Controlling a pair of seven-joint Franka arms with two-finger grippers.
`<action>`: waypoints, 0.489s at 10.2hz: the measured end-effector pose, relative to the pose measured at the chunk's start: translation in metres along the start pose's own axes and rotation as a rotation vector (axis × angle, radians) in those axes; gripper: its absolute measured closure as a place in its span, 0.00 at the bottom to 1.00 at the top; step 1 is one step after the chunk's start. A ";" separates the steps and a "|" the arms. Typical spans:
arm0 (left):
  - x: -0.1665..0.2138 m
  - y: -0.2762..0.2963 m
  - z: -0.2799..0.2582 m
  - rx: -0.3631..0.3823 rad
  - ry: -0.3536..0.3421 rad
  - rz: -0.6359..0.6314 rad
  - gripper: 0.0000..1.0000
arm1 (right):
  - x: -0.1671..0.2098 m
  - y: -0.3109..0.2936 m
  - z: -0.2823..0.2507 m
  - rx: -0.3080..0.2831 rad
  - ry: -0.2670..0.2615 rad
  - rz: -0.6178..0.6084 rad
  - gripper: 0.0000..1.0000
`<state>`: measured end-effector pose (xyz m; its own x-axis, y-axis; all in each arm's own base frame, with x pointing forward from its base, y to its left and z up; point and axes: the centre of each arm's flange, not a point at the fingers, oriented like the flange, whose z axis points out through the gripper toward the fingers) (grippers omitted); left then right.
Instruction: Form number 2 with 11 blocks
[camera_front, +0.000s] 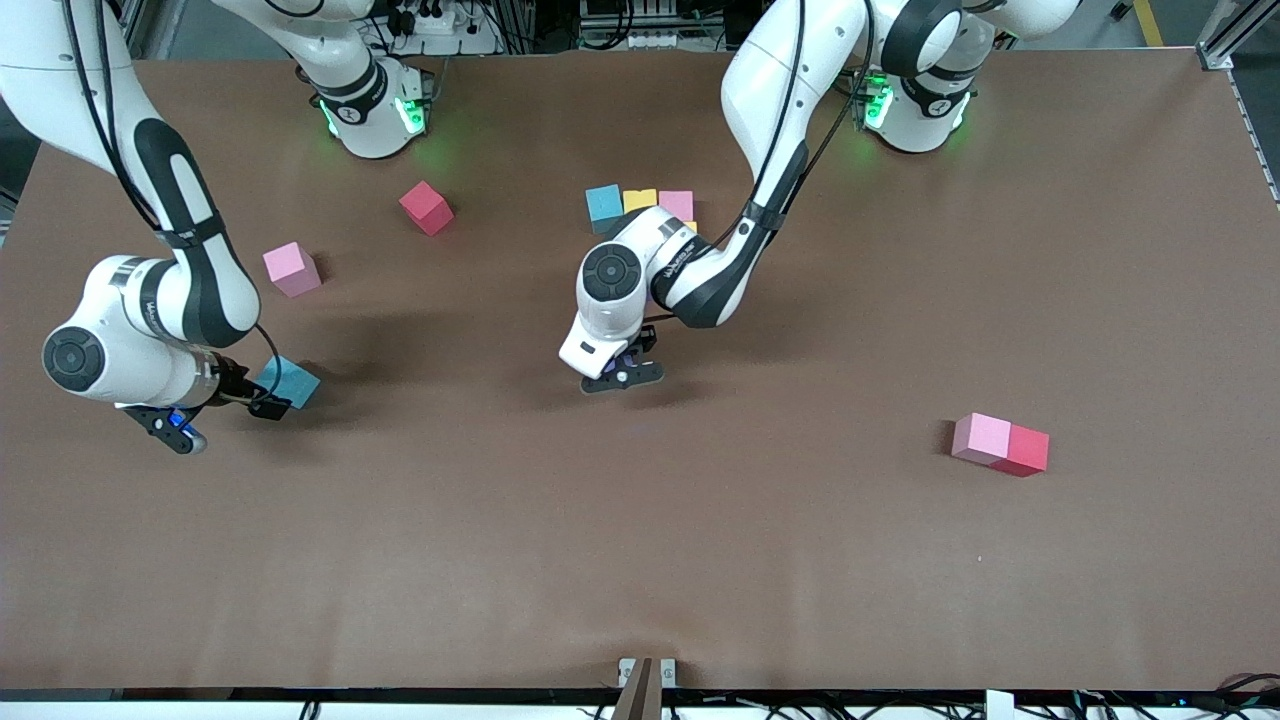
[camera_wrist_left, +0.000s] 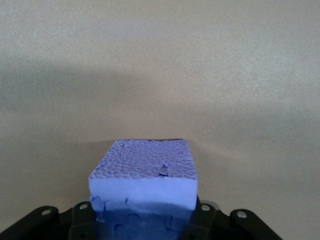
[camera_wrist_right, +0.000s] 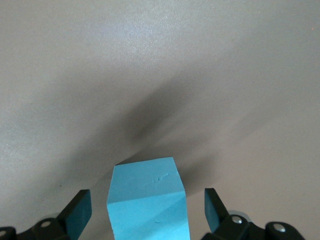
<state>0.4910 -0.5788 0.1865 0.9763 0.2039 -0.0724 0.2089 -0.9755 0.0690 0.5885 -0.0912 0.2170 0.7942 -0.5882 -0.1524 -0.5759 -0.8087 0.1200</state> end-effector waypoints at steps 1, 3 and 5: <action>-0.001 0.000 0.000 0.001 -0.001 0.001 0.41 | -0.001 0.000 0.004 -0.003 -0.005 -0.001 0.00; -0.002 0.000 0.001 0.007 -0.005 0.002 0.41 | -0.003 0.001 0.018 -0.011 -0.021 -0.002 0.00; -0.004 0.001 0.001 0.010 -0.008 0.005 0.41 | -0.007 0.001 0.036 -0.024 -0.044 -0.004 0.00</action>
<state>0.4872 -0.5805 0.1858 0.9769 0.1982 -0.0802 0.2032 -0.9774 0.0589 0.5754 -0.0884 0.1829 0.7867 -0.5853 -0.1963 -0.5677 -0.8108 0.1428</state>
